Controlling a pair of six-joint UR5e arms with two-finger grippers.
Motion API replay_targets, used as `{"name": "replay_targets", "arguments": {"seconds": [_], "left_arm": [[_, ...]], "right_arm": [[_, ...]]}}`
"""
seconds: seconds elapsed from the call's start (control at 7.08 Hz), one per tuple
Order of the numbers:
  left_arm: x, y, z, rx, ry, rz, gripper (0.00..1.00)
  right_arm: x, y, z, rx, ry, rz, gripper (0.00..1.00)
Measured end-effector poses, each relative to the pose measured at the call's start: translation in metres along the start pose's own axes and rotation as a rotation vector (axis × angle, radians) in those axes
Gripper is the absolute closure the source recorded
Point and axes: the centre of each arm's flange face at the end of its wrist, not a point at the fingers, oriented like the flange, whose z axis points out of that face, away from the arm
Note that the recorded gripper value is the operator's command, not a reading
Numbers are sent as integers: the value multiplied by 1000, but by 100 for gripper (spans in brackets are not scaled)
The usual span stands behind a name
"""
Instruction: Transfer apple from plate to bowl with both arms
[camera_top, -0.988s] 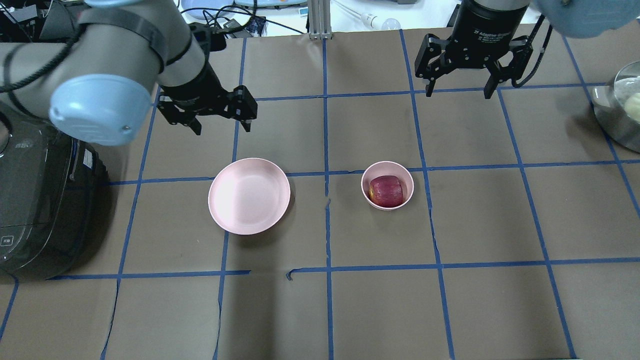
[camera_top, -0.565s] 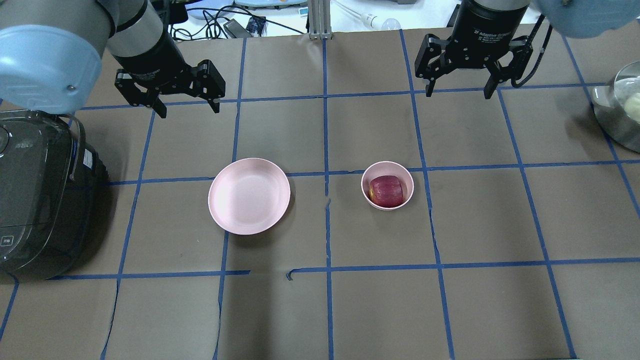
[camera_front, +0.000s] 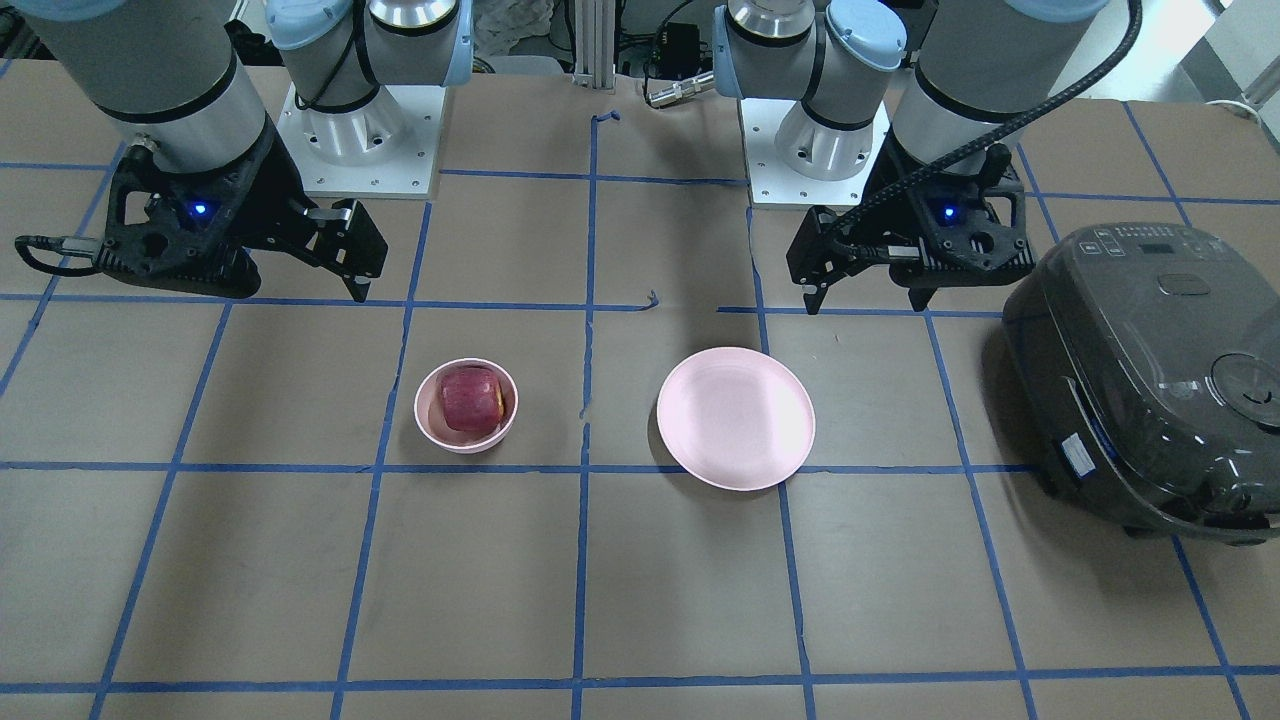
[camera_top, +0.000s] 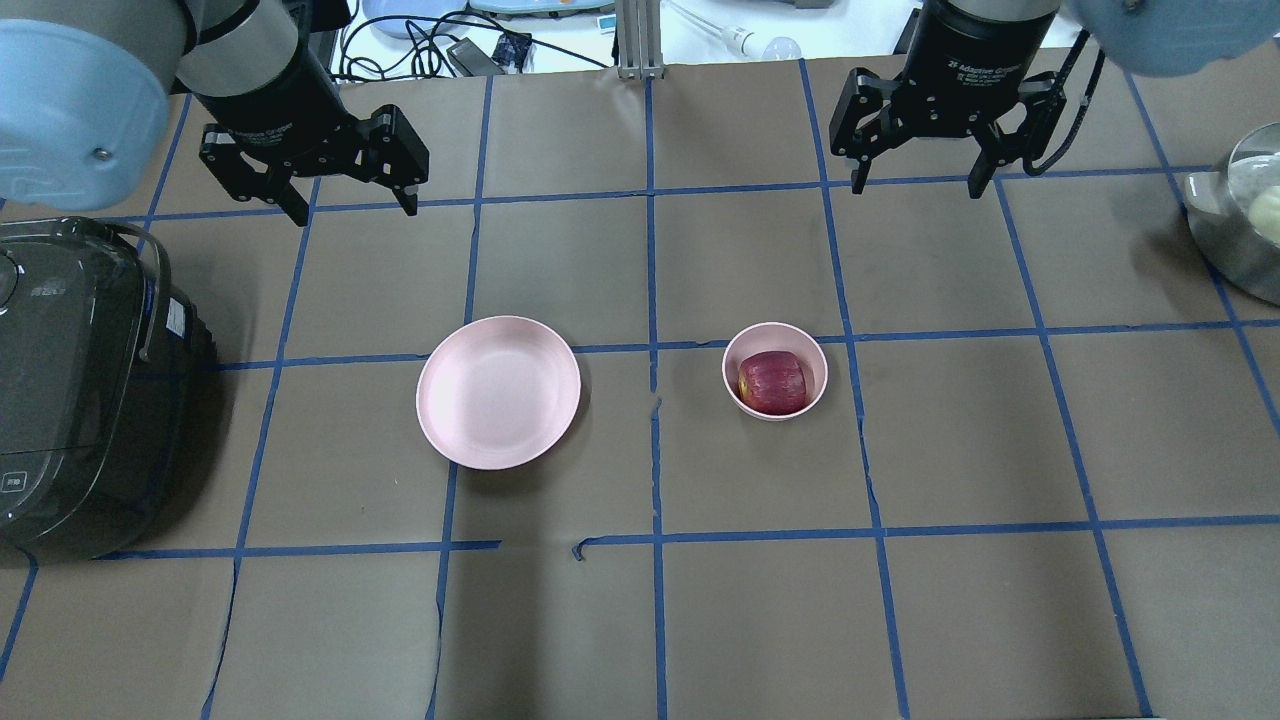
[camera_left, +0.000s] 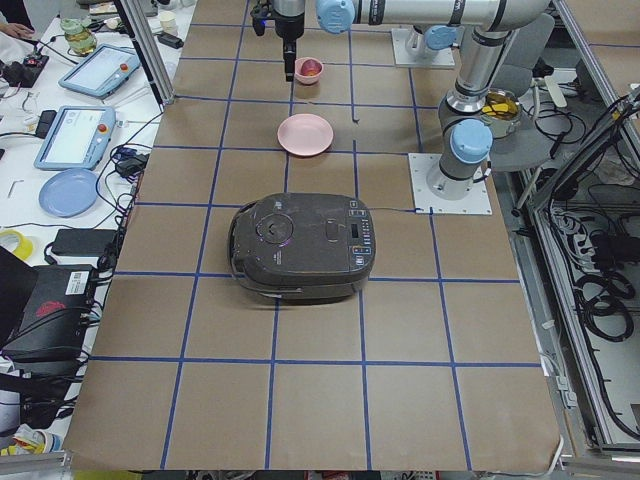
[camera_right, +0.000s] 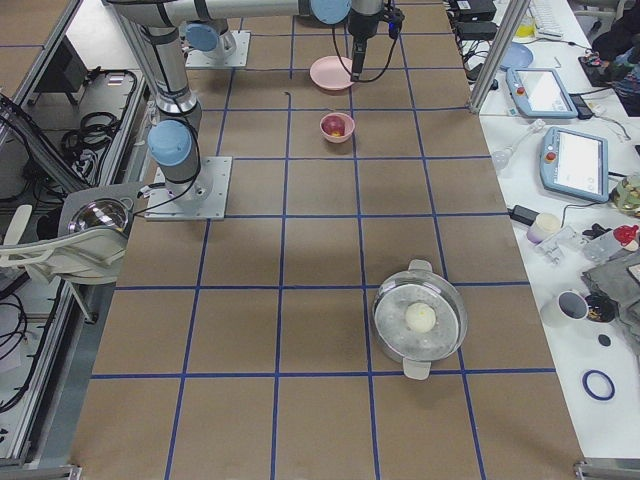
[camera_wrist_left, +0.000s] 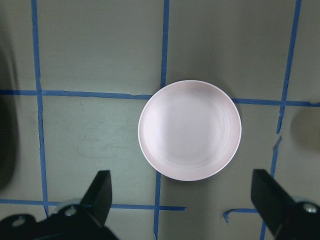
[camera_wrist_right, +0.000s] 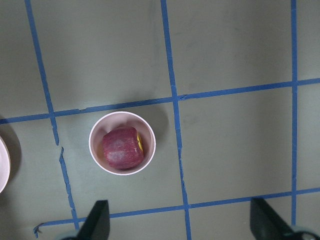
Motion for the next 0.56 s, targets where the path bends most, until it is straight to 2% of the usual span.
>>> {"name": "replay_targets", "arguments": {"seconds": [0.56], "left_arm": [[3,5,-1,1,-3,7,0]], "right_arm": [[0,0,0,-1,0,0,0]]}}
